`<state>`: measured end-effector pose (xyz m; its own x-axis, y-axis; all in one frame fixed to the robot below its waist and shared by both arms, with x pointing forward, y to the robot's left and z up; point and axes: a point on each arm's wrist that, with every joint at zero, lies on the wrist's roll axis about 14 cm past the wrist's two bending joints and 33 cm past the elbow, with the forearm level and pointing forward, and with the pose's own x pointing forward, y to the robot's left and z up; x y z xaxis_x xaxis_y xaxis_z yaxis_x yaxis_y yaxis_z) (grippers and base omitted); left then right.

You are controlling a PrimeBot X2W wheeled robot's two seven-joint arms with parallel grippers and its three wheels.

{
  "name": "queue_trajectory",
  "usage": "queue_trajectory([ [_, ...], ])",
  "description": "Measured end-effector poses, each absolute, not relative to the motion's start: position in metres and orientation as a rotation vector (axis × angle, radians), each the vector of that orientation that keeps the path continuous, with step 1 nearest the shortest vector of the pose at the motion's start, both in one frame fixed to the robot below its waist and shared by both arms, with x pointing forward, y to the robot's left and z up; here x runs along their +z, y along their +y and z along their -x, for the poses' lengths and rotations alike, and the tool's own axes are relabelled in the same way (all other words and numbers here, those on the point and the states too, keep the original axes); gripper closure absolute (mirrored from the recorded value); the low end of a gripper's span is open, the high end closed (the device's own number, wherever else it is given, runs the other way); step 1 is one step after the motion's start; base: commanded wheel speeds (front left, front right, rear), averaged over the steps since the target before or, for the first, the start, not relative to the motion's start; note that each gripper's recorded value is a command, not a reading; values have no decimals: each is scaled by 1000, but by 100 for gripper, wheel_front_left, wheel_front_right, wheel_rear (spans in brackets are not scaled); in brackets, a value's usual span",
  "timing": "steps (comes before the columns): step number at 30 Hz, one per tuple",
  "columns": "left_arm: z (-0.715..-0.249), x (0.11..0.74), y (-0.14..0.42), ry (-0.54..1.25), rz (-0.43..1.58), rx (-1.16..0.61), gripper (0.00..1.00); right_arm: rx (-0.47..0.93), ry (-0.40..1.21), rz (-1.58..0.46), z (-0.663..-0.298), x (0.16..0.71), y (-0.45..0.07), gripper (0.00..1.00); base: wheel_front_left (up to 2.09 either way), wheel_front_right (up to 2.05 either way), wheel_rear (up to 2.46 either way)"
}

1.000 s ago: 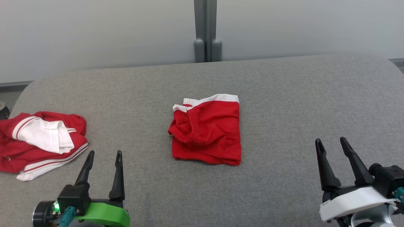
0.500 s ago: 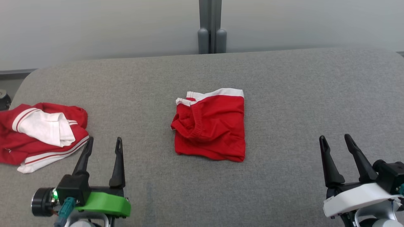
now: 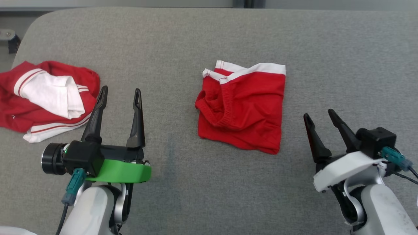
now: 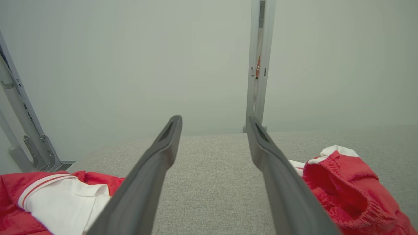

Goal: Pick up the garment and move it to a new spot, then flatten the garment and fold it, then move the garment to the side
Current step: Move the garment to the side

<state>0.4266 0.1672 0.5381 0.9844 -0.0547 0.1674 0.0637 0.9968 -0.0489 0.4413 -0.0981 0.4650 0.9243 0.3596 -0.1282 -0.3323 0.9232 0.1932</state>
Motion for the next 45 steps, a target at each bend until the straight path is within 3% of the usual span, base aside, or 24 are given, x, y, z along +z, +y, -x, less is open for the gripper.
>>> queue_trajectory([
  [10,-433,509,191,-98,34,13,0,480,359,-236,-458,390,-37,0,0,0,0],
  [11,-433,507,193,-91,31,17,0,485,372,-248,-458,386,-33,8,0,0,0],
  [12,-433,505,195,-86,25,20,0,490,371,-252,-459,384,-31,51,0,0,0],
  [13,-433,504,196,-84,22,23,0,494,371,-255,-460,383,-29,78,0,0,0],
  [14,-433,504,197,-84,19,24,0,494,370,-260,-460,383,-28,100,0,0,0],
  [20,-439,507,189,-101,7,-7,0,492,327,-259,-458,389,-36,100,0,0,0],
  [27,-456,508,148,-129,10,-143,0,413,276,-222,-458,399,-85,100,0,0,0],
  [38,-492,522,36,-214,73,-475,0,157,270,23,-481,409,-247,100,0,0,0],
  [45,-510,506,-4,-215,93,-604,0,-17,302,191,-508,416,-349,100,0,0,0],
])
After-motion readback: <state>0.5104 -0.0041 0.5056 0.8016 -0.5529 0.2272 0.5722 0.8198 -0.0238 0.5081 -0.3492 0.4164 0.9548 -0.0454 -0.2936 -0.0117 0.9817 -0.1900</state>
